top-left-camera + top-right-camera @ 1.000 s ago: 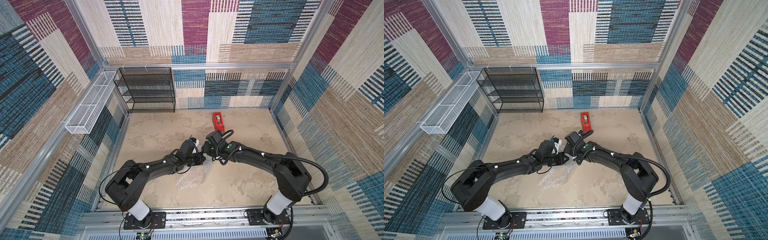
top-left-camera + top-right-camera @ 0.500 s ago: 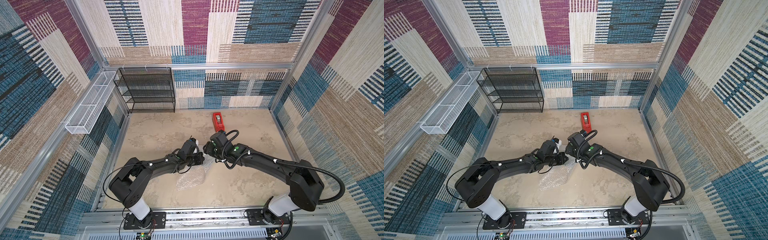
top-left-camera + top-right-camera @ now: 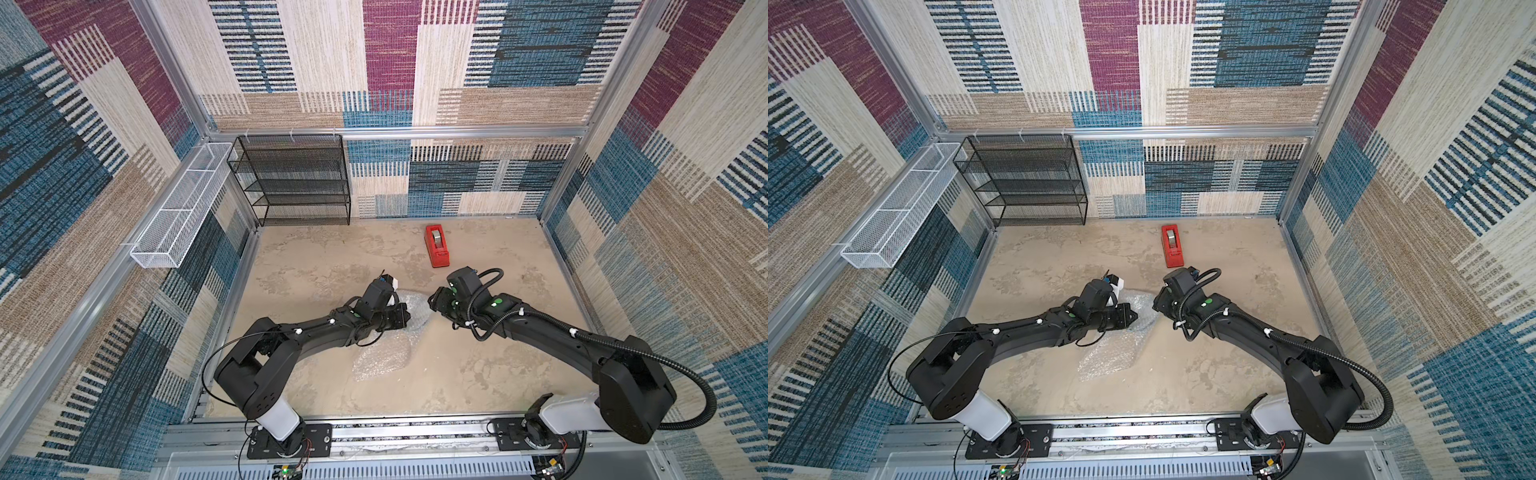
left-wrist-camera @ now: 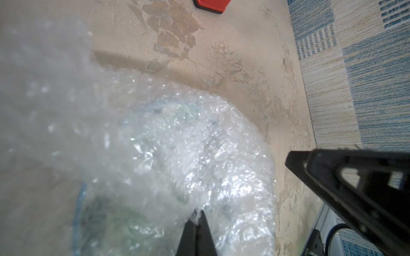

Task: Wrap bowls in bubble wrap
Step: Wrap the bowl in bubble wrap.

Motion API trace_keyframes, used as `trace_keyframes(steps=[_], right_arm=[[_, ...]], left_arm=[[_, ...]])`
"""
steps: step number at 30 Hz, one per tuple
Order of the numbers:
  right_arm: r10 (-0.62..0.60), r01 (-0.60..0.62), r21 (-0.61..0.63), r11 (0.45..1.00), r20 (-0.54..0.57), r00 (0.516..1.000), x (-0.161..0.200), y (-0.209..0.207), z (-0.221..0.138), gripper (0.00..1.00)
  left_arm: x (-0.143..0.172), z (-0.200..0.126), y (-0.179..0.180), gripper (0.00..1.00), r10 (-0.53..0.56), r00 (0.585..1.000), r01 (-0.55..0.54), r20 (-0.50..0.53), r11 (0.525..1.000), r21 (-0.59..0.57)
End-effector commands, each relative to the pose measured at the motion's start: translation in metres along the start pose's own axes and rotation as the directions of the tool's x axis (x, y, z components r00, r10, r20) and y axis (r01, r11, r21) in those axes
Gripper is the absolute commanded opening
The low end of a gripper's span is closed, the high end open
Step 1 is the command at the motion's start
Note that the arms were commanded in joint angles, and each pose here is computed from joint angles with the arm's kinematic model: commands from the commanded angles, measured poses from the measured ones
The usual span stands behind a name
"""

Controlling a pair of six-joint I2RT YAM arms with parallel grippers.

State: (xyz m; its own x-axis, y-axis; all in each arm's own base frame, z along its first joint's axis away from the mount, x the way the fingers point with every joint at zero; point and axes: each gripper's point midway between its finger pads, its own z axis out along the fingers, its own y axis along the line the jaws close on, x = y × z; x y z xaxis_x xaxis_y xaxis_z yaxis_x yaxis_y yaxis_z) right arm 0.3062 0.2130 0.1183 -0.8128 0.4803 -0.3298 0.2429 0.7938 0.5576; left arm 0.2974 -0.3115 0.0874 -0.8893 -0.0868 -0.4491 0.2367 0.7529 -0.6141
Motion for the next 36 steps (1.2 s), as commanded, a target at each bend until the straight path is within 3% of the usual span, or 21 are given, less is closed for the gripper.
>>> trace_keyframes(steps=[1,7,12,20,36], right_arm=[[-0.024,0.017,-0.098,0.995,-0.064,0.998,0.007,0.017,-0.002,0.64],[-0.032,0.003,-0.177,0.984,-0.159,0.987,0.022,0.027,0.008,0.65],[-0.04,-0.001,-0.203,0.979,-0.199,0.979,0.029,0.03,0.019,0.59],[-0.05,0.018,-0.163,0.986,-0.19,0.981,0.029,0.024,0.024,0.38],[-0.071,0.065,-0.045,0.997,-0.162,0.984,0.035,0.008,0.029,0.52]], left_arm=[[-0.002,-0.002,-0.007,0.0,0.003,1.0,-0.003,0.002,1.0,0.015],[-0.002,0.004,-0.009,0.0,0.008,1.0,-0.007,-0.01,1.0,0.013],[-0.001,0.006,-0.008,0.0,0.009,1.0,-0.009,-0.015,1.0,0.005],[-0.006,0.001,-0.012,0.0,0.014,1.0,-0.014,0.002,1.0,0.009],[-0.008,-0.001,-0.014,0.0,0.025,1.0,-0.025,0.004,1.0,0.003]])
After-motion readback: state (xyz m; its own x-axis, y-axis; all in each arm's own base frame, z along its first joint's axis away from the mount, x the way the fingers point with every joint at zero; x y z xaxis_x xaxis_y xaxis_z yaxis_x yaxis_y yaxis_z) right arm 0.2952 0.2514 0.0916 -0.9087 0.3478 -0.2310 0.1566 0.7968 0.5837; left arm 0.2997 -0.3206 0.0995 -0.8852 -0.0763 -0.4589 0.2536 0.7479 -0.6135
